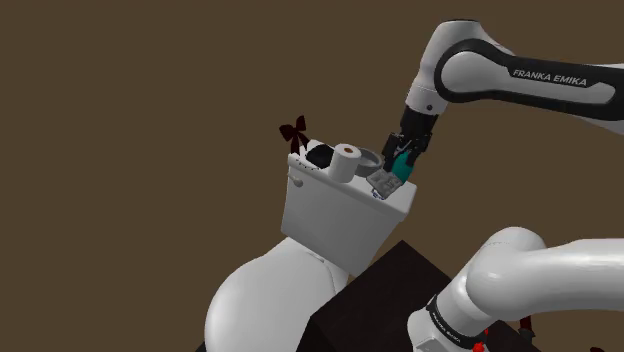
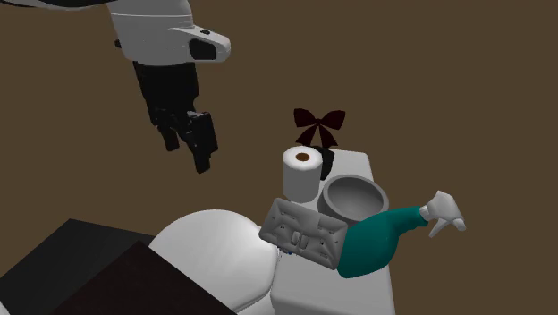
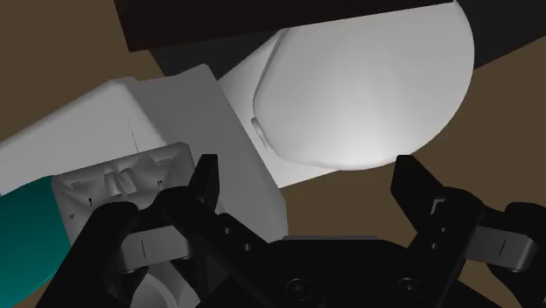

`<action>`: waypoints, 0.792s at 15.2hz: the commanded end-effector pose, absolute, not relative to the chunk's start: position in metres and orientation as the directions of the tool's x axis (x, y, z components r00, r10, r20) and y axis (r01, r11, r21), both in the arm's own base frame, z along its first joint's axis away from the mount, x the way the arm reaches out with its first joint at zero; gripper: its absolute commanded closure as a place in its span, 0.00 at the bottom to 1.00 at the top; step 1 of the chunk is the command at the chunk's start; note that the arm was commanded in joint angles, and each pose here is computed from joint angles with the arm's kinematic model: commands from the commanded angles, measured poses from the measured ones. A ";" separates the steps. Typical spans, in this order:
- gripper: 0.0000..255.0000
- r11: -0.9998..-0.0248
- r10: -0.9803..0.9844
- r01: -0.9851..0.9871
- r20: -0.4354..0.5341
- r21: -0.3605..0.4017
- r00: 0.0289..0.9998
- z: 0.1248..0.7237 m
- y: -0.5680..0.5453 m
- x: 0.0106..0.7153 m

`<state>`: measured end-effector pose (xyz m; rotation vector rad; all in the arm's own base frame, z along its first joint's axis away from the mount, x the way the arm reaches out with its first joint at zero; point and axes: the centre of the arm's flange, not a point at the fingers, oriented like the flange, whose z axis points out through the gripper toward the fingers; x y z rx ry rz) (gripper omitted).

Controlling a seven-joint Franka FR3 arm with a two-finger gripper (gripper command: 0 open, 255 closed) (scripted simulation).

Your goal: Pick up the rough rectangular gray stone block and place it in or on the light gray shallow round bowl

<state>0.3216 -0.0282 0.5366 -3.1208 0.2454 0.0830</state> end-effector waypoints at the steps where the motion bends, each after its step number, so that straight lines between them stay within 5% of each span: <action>1: 0.00 -0.988 -0.156 -0.156 -0.054 -0.006 0.986 0.537 -0.028 0.322; 12: 0.00 -0.837 -0.064 -0.116 0.115 0.535 0.991 0.423 0.082 0.416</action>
